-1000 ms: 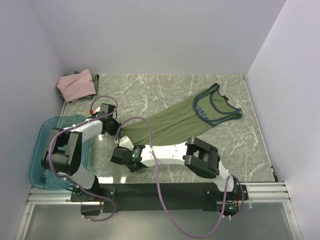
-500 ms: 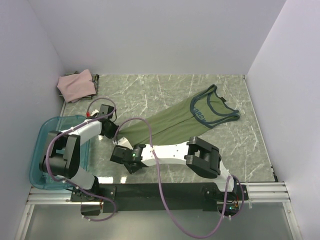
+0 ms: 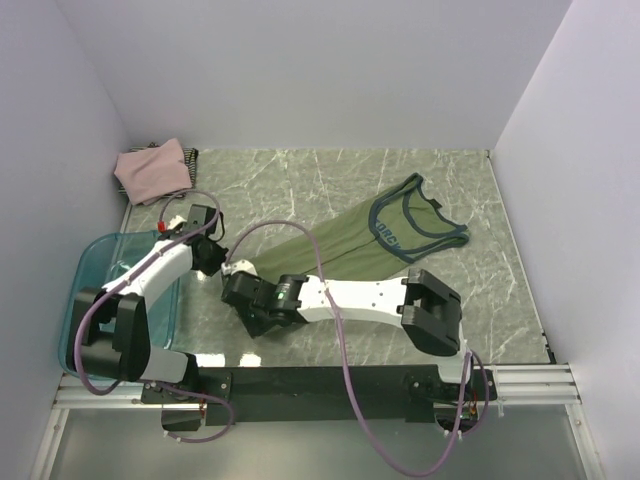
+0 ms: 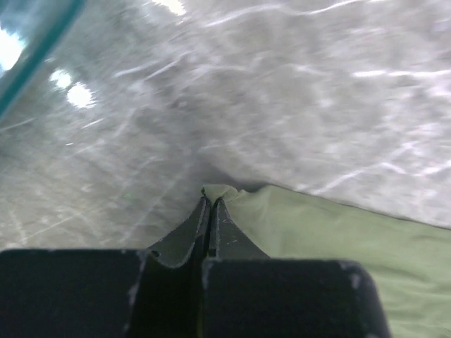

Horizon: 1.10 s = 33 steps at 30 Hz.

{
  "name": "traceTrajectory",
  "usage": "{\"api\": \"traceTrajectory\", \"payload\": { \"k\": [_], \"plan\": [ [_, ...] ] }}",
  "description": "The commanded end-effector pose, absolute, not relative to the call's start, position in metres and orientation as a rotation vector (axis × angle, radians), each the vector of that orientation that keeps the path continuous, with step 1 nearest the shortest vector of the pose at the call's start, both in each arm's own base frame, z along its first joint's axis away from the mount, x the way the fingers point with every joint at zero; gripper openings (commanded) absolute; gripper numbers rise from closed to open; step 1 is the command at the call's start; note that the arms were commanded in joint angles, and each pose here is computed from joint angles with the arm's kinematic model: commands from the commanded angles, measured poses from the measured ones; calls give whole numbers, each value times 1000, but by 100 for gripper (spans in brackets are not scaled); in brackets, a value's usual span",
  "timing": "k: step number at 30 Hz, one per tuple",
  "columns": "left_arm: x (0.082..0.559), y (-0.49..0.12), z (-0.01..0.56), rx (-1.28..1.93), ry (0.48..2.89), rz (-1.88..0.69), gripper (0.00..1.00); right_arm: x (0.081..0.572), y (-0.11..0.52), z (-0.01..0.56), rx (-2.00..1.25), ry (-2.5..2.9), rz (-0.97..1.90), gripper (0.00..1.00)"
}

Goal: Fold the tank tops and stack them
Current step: Fold the tank top

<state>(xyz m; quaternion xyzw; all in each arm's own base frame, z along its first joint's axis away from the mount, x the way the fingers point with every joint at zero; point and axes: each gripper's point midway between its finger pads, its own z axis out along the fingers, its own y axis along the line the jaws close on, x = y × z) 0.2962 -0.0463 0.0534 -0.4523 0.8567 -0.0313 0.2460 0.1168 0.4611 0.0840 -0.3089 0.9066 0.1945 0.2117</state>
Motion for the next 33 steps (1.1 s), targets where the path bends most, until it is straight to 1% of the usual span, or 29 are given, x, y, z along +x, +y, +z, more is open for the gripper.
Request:
{"api": "traceTrajectory", "payload": {
  "k": [1, 9, 11, 14, 15, 16, 17, 18, 22, 33],
  "plan": [
    [318, -53, 79, -1189, 2304, -153, 1, 137, 466, 128, -769, 2443, 662, 2],
    [351, -89, 107, -1131, 2294, -254, 1, 169, 436, 134, -640, 2457, 671, 1],
    [357, -101, 106, -1120, 2316, -265, 1, 175, 426, 135, -615, 2458, 664, 1],
    [373, -119, 113, -1097, 2325, -286, 1, 187, 409, 136, -561, 2460, 654, 1],
    [383, -126, 124, -1085, 2306, -311, 1, 195, 402, 136, -533, 2460, 641, 1],
    [387, -133, 119, -1078, 2324, -306, 1, 196, 396, 136, -520, 2463, 636, 1],
    [396, -139, 129, -1070, 2309, -327, 1, 200, 392, 136, -503, 2462, 634, 1],
    [400, -145, 121, -1072, 2330, -314, 1, 206, 386, 141, -480, 2451, 637, 1],
    [416, -169, 122, -1054, 2346, -330, 1, 220, 362, 140, -409, 2450, 608, 1],
    [453, -227, 123, -1004, 2373, -394, 1, 244, 305, 130, -266, 2451, 526, 0]
  ]
}}
